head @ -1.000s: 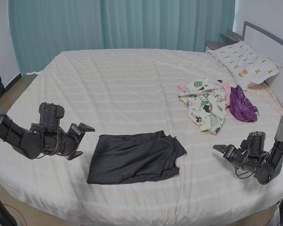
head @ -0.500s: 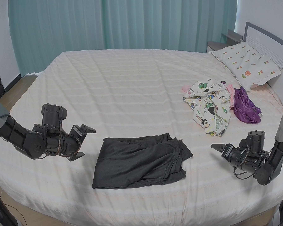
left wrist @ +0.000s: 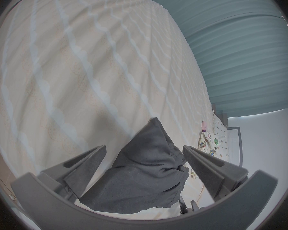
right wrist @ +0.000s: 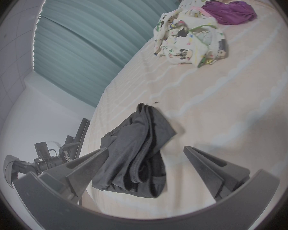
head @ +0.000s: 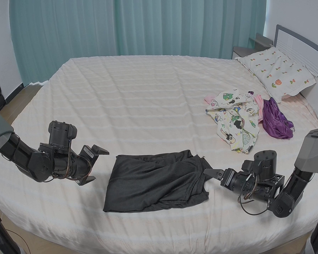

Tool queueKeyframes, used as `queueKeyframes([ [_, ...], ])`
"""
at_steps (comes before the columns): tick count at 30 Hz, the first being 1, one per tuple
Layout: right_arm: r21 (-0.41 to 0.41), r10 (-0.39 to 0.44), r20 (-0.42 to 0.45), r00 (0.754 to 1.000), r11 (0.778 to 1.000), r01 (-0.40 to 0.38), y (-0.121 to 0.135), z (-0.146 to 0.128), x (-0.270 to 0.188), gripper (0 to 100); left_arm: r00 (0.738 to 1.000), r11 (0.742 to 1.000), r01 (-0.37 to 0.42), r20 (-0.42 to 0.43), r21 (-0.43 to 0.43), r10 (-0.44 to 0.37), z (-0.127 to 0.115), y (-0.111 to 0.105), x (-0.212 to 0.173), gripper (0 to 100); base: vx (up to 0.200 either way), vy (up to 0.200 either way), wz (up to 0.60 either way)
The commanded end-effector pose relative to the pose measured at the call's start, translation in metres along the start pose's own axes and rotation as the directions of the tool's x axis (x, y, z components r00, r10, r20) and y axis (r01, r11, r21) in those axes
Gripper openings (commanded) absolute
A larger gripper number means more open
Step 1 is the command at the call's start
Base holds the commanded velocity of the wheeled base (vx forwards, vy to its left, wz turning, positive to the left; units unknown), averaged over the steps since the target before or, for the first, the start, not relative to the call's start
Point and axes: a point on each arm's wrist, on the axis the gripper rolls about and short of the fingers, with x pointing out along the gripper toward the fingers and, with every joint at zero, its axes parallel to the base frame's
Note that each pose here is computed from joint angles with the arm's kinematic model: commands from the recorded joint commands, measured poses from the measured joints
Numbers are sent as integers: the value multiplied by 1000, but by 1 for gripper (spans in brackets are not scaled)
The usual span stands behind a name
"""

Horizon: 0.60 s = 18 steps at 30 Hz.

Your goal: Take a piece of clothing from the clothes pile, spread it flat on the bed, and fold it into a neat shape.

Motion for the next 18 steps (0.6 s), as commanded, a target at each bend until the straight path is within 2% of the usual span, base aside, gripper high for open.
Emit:
queueKeyframes([
  [1,-38,49,-27,998,998,-50,16,-7,22,100,1000,1000,-12,-10,5,12,-5,2,2,100,0,0,0],
  [5,-89,25,-95,995,995,-34,25,-16,32,100,1000,1000,-14,-7,5,14,-5,2,2,100,0,0,0],
  [15,-154,11,-130,991,988,-31,26,-29,39,100,1000,1000,-15,-8,5,15,-5,2,2,100,0,0,0],
  [18,-196,5,-142,990,980,-33,23,-34,47,100,1000,1000,-15,-8,5,15,-5,2,2,100,0,0,0],
])
